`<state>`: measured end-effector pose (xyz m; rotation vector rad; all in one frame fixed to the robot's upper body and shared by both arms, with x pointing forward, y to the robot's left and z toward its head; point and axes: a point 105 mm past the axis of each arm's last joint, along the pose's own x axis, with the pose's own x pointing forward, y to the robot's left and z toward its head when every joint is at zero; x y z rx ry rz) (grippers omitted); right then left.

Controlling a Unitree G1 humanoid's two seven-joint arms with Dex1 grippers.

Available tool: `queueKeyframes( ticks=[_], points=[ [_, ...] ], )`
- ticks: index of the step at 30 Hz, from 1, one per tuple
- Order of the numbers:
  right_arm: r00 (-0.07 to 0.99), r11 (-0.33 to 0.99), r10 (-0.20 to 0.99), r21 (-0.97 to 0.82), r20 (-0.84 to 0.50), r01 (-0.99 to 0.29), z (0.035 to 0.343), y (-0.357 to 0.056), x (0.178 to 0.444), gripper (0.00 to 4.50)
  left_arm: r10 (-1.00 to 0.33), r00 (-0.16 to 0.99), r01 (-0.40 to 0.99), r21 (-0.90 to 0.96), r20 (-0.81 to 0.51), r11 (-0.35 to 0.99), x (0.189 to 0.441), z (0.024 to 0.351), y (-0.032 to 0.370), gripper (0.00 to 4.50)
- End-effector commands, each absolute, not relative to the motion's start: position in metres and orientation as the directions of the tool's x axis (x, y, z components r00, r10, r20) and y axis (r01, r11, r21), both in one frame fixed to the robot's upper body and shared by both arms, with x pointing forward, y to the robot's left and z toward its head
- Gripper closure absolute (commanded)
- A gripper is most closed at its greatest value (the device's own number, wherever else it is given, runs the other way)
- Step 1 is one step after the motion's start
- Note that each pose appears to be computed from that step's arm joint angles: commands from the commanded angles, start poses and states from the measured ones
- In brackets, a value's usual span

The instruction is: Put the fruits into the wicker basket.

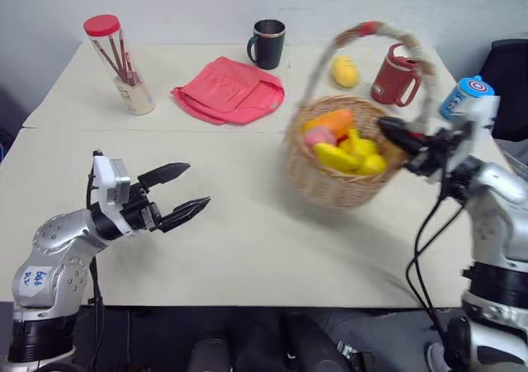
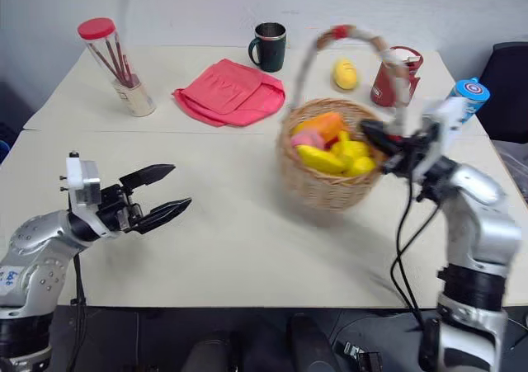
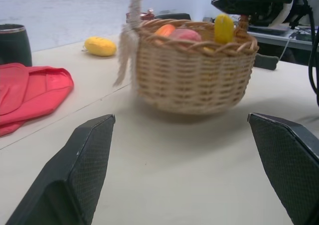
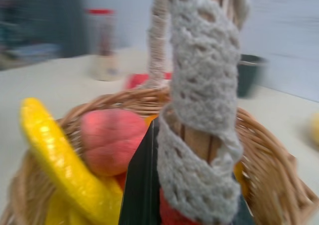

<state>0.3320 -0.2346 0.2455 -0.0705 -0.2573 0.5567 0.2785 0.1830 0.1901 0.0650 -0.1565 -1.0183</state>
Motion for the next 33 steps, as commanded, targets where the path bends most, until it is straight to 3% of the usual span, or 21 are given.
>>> queueKeyframes(
  ticks=[1, 4, 9, 13, 19, 23, 30, 33],
  points=[
    [0.866, 0.91, 0.414, -0.134, 0.281, -0.392, 0.263, -0.258, 0.328, 4.47, -0.876, 0.474, 0.862, 0.154, 0.096, 0.483, 0.283, 0.194, 0.177, 0.0],
    [0.906, 0.942, 0.333, -0.122, 0.26, -0.312, 0.253, -0.273, 0.343, 4.47, -0.883, 0.459, 0.869, 0.157, 0.098, 0.469, 0.289, 0.195, 0.174, 0.0],
    [0.917, 0.947, 0.322, -0.083, 0.237, -0.311, 0.244, -0.266, 0.357, 4.47, -0.875, 0.469, 0.858, 0.174, 0.116, 0.483, 0.294, 0.197, 0.174, 0.0],
    [0.927, 0.951, 0.309, -0.103, 0.211, -0.293, 0.236, -0.271, 0.359, 3.53, -0.867, 0.486, 0.849, 0.176, 0.111, 0.499, 0.292, 0.194, 0.178, 0.0],
    [0.934, 0.936, 0.324, -0.195, 0.15, -0.293, 0.241, -0.298, 0.342, 1.42, -0.855, 0.509, 0.837, 0.176, 0.098, 0.518, 0.287, 0.19, 0.183, 0.0],
    [0.876, 0.842, 0.474, -0.335, 0.086, -0.423, 0.242, -0.304, 0.31, 0.1, -0.847, 0.527, 0.83, 0.174, 0.068, 0.53, 0.283, 0.183, 0.189, 0.0],
    [0.78, 0.684, 0.626, -0.464, -0.024, -0.563, 0.228, -0.31, 0.273, 0.01, -0.807, 0.579, 0.806, 0.229, -0.116, 0.545, 0.267, 0.157, 0.218, 0.0],
    [0.642, 0.558, 0.758, -0.399, -0.112, -0.728, 0.208, -0.284, 0.256, 0.01, -0.799, 0.57, 0.816, 0.248, -0.191, 0.522, 0.254, 0.147, 0.227, 0.0]
  ],
)
